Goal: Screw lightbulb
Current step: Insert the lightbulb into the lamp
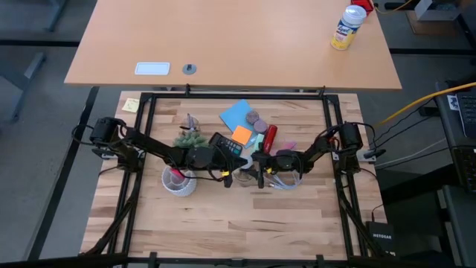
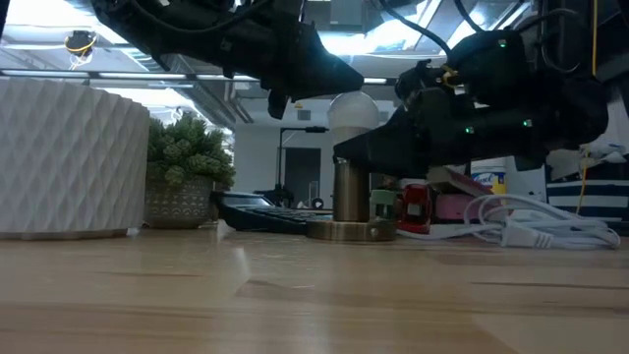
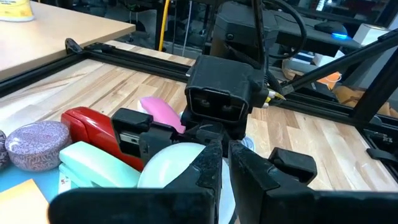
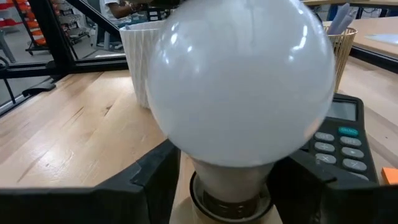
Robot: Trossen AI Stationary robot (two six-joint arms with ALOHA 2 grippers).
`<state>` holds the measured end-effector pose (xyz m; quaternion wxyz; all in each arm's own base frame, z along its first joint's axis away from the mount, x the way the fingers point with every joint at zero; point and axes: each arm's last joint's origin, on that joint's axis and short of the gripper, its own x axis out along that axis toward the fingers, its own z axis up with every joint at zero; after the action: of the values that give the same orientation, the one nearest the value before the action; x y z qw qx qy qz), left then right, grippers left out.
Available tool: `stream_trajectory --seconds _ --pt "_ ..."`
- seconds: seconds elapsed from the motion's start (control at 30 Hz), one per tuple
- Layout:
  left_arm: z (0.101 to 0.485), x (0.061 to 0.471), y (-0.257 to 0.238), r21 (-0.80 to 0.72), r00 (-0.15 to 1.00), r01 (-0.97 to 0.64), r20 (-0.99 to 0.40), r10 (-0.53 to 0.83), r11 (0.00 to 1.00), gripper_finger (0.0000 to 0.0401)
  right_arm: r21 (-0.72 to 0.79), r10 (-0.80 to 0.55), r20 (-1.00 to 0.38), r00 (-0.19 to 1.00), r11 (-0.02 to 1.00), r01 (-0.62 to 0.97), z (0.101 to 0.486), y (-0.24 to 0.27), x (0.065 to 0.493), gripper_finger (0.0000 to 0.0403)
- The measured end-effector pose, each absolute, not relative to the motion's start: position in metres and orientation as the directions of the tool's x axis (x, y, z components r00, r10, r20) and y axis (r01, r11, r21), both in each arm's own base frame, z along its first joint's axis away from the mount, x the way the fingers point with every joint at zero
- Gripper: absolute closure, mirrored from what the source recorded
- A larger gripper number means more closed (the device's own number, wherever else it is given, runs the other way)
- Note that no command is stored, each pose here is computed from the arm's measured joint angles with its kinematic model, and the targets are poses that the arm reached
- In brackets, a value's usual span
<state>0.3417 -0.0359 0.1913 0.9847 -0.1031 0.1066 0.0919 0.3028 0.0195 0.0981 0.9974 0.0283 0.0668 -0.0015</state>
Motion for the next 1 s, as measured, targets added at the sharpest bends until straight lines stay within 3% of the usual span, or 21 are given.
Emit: stream_trajectory --seconds 0.43,1.0 --pt "0.191 0.342 -0.036 -0.18 0.958 -0.204 -0.237 0.159 0.962 0.038 0.07 0.034 -0.133 0.991 0.997 -0.025 0.103 0.02 0.302 0.0182" --pt "0.19 0.341 -0.035 -0.178 0.957 -0.216 -0.236 0.171 0.96 0.038 0.036 -0.014 -0.259 0.966 0.999 0.024 0.114 0.019 0.297 0.0182"
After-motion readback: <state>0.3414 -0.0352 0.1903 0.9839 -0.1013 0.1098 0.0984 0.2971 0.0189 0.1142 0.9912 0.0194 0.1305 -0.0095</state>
